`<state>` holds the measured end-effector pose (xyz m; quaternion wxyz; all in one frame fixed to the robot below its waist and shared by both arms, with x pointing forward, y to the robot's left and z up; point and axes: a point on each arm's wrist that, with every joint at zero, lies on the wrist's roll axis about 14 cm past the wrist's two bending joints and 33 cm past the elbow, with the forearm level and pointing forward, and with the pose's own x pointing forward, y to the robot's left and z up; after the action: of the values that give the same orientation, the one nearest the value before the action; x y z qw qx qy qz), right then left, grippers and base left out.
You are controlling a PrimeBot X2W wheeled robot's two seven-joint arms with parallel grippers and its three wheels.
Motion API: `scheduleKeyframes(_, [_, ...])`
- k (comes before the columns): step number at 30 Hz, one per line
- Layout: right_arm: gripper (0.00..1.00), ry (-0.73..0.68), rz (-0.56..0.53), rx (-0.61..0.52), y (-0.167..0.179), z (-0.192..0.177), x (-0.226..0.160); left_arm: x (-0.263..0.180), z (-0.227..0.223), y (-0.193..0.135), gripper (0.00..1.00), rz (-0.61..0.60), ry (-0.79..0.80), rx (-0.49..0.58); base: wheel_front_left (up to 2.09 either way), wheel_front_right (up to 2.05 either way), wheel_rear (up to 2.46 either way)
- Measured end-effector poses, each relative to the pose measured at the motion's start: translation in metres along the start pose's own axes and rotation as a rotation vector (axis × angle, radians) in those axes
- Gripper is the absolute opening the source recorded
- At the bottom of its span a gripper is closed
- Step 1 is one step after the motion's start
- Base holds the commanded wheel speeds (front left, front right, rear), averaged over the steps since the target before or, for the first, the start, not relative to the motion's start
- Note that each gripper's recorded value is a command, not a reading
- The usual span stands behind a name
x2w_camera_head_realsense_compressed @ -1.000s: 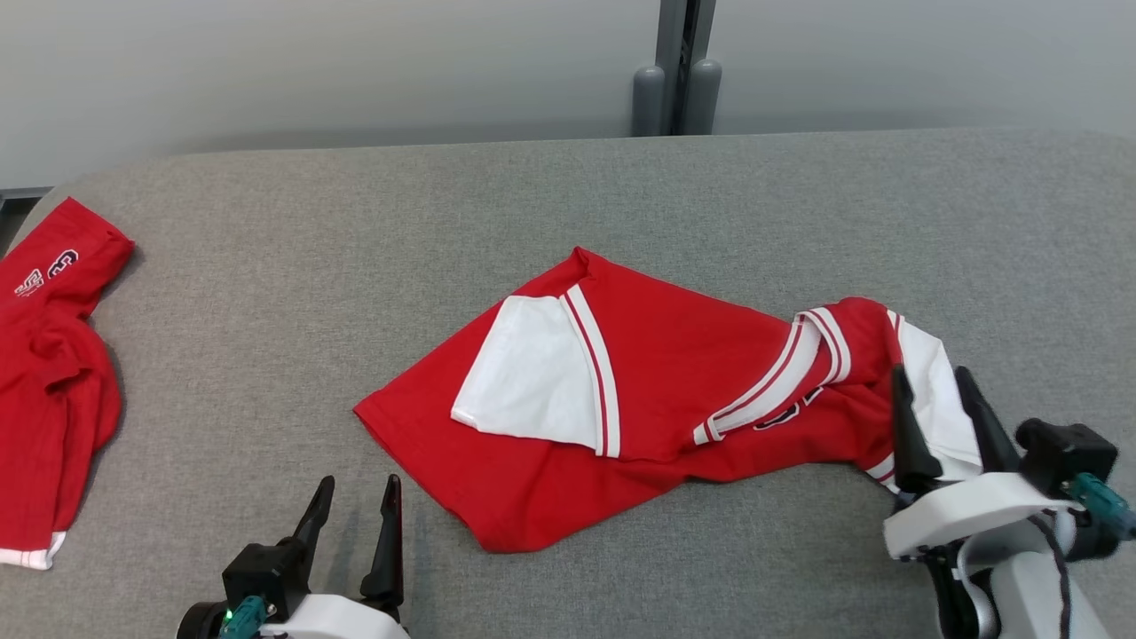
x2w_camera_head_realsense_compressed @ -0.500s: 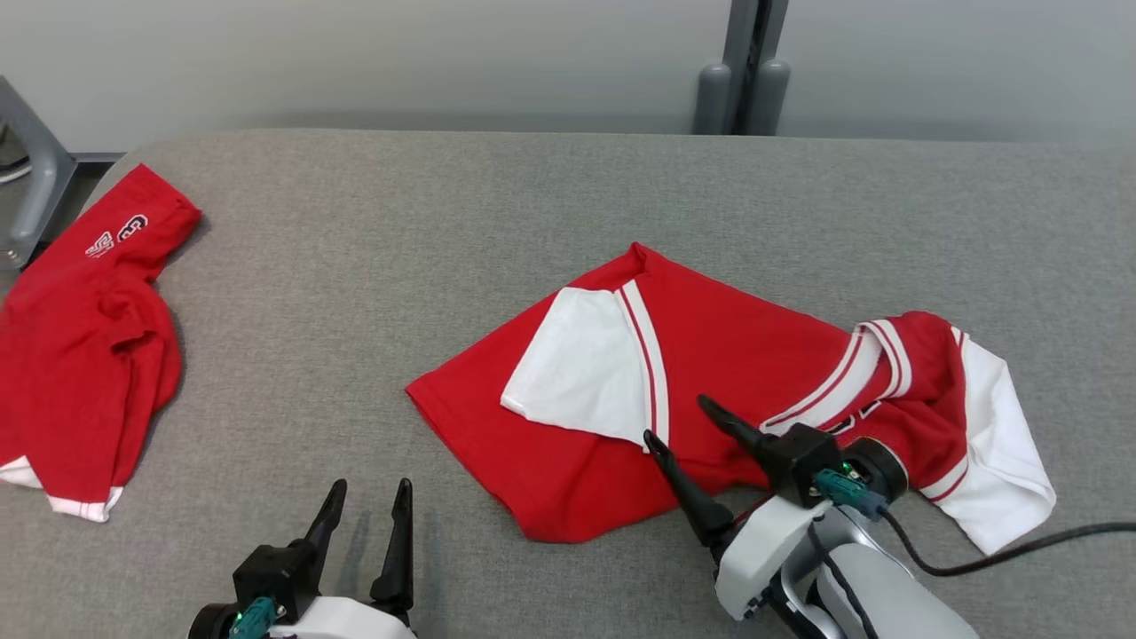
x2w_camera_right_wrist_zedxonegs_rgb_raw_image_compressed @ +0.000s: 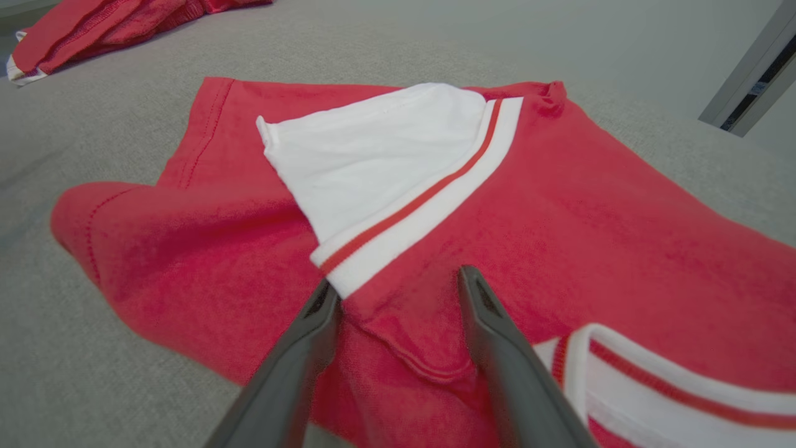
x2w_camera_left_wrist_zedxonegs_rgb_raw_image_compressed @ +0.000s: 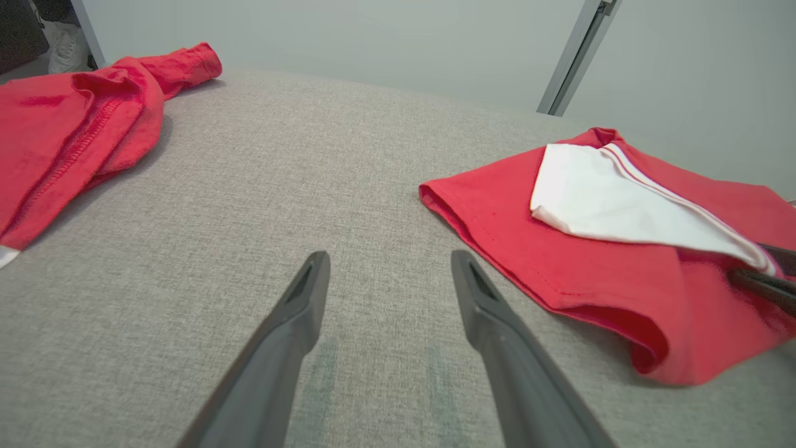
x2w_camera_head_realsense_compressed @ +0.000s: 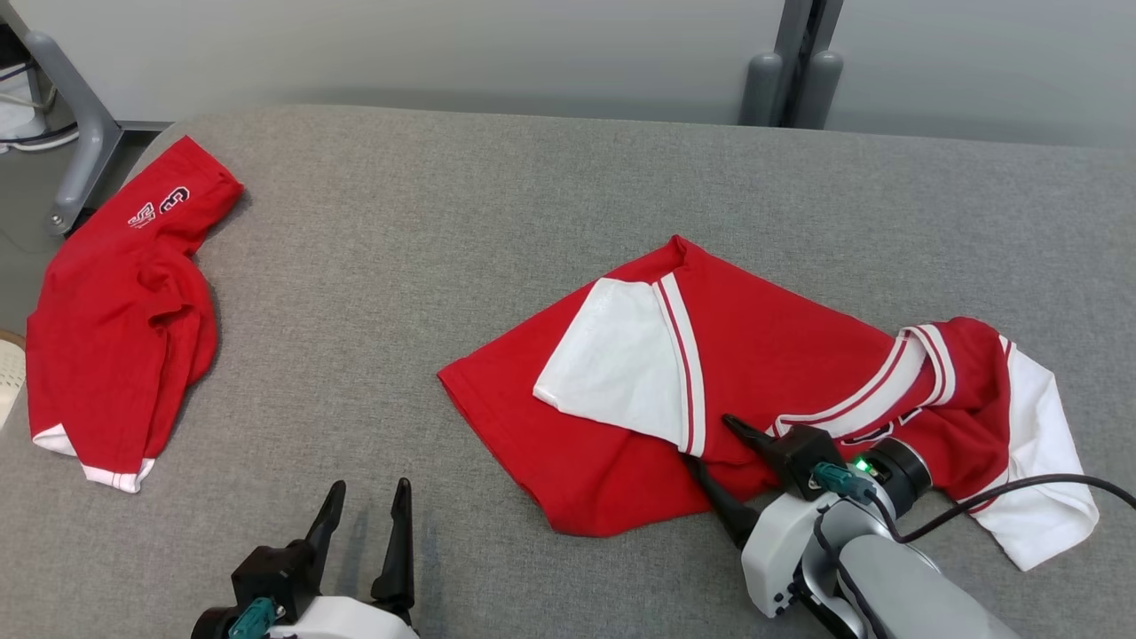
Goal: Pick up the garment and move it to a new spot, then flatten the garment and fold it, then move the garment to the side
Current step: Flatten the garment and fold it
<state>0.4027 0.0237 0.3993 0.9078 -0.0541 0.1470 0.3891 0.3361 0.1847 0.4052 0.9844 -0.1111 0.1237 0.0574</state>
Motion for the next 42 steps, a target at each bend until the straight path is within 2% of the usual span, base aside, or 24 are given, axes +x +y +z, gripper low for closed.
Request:
scheduleKeyframes(1, [0.7, 0.003, -0.004, 0.002, -0.002, -0.001, 0.001, 0.0, 0.0, 0.0, 1.0, -0.001, 0.001, 0.0, 0.0, 0.0, 0.0])
scheduleKeyframes(2, [0.46, 0.003, -0.008, 0.005, -0.003, -0.001, 0.001, 0.0, -0.001, -0.001, 1.0, -0.002, 0.003, 0.0, 0.0, 0.0, 0.0])
scheduleKeyframes(3, [0.38, 0.003, -0.011, 0.004, -0.005, 0.0, 0.002, 0.001, -0.001, -0.002, 1.0, -0.002, 0.005, 0.0, 0.0, 0.0, 0.0])
scheduleKeyframes(4, [0.07, 0.001, -0.015, 0.005, -0.006, 0.0, 0.003, 0.001, -0.002, -0.002, 1.0, -0.002, 0.006, -0.003, 0.0, 0.0, 0.0])
scheduleKeyframes(5, [0.0, -0.002, -0.021, 0.013, -0.008, 0.001, 0.004, 0.001, -0.002, -0.002, 1.0, -0.002, 0.008, -0.004, 0.0, 0.0, 0.0])
scheduleKeyframes(11, [0.0, -0.123, -0.069, 0.029, -0.031, 0.045, 0.015, 0.004, -0.001, -0.003, 1.0, -0.003, 0.006, -0.005, 0.0, 0.0, 0.0])
scheduleKeyframes(17, [0.0, -0.251, -0.177, -0.037, -0.095, 0.108, 0.024, 0.006, -0.001, -0.003, 1.0, 0.0, 0.007, -0.011, 0.0, 0.0, 0.0])
scheduleKeyframes(22, [0.0, -0.232, -0.252, -0.084, -0.139, 0.125, 0.034, 0.012, 0.002, -0.005, 1.0, -0.007, 0.004, -0.013, 0.0, 0.0, 0.0])
scheduleKeyframes(23, [0.15, -0.214, -0.273, -0.099, -0.151, 0.124, 0.035, 0.013, 0.001, -0.005, 1.0, -0.007, 0.007, -0.012, 0.0, 0.0, 0.0])
scheduleKeyframes(24, [0.46, -0.204, -0.3, -0.1, -0.164, 0.125, 0.036, 0.014, 0.001, -0.005, 1.0, -0.007, 0.008, -0.012, 0.0, 0.0, 0.0])
scheduleKeyframes(25, [1.0, -0.186, -0.324, -0.115, -0.177, 0.123, 0.036, 0.016, 0.001, -0.006, 1.0, -0.009, 0.01, -0.01, 0.0, 0.0, 0.0])
scheduleKeyframes(27, [1.0, -0.154, -0.384, -0.086, -0.203, 0.116, 0.035, 0.019, 0.001, -0.005, 1.0, -0.007, 0.011, -0.006, 0.0, 0.0, 0.0])
scheduleKeyframes(30, [1.0, -0.125, -0.434, -0.026, -0.221, 0.102, 0.037, 0.021, -0.002, -0.004, 1.0, -0.006, 0.024, -0.003, 0.0, 0.0, 0.0])
scheduleKeyframes(35, [1.0, -0.136, -0.459, 0.036, -0.22, 0.09, 0.031, 0.028, -0.002, -0.012, 1.0, -0.028, 0.023, -0.001, 0.0, 0.0, 0.0])
scheduleKeyframes(39, [1.0, -0.22, -0.5, 0.08, -0.219, 0.091, 0.004, 0.035, 0.001, -0.027, 1.0, -0.075, 0.014, 0.003, 0.0, 0.0, 0.0])
scheduleKeyframes(42, [1.0, -0.246, -0.528, 0.136, -0.207, 0.072, -0.021, 0.041, 0.003, -0.04, 1.0, -0.118, 0.006, 0.01, 0.0, 0.0, 0.0])
